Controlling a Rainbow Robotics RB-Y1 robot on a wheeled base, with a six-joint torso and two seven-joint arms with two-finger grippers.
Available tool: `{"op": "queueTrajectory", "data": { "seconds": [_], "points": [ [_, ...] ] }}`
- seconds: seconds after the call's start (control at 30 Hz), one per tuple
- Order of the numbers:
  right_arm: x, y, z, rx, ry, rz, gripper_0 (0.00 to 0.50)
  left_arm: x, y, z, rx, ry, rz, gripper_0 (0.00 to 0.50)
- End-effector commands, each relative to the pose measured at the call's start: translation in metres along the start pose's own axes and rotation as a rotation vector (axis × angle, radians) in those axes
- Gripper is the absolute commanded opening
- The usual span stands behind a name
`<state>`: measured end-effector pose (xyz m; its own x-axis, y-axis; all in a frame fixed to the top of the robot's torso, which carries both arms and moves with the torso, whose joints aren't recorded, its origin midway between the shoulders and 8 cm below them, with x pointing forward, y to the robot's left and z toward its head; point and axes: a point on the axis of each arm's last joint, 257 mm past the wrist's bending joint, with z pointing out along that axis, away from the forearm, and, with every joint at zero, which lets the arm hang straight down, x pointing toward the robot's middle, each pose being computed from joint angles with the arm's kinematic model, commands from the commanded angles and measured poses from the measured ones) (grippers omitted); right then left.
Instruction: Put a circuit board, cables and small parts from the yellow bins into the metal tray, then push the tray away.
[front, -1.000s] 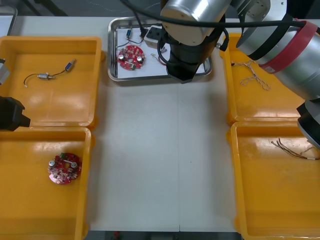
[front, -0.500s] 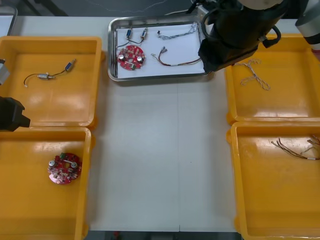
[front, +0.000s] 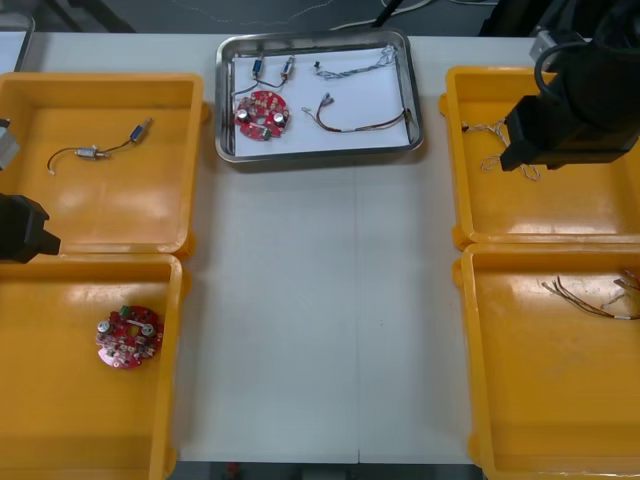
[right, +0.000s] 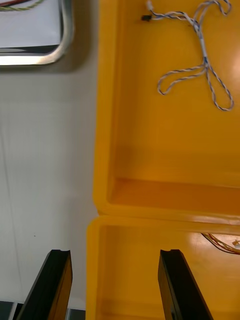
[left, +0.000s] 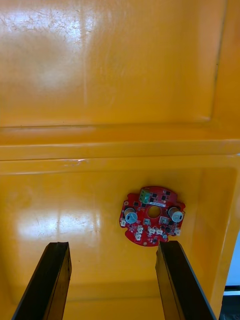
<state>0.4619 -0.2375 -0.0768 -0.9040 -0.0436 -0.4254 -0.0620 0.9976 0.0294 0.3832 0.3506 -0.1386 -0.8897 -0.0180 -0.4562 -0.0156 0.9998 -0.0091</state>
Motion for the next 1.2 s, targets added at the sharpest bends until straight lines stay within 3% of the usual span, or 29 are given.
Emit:
{"op": "queueTrajectory", "data": {
  "seconds": [0.03,0.33,0.7,1.2],
  "points": [
    [0.012,-0.048,-0.01,0.05,-0.026,0.135,0.5,-0.004,0.019,-0.011,-0.052,-0.023,0.046,0.5],
    [0.045,-0.094,-0.004,0.06,-0.019,0.229,0.5,-0.004,0.019,-0.011,-0.052,-0.023,0.046,0.5],
    [0.076,-0.124,0.008,0.098,0.014,0.122,0.5,-0.004,0.019,-0.011,-0.052,-0.023,0.046,0.5],
    [0.115,-0.134,0.039,0.117,0.068,0.125,0.5,-0.004,0.019,-0.011,-0.052,-0.023,0.046,0.5]
  ]
}}
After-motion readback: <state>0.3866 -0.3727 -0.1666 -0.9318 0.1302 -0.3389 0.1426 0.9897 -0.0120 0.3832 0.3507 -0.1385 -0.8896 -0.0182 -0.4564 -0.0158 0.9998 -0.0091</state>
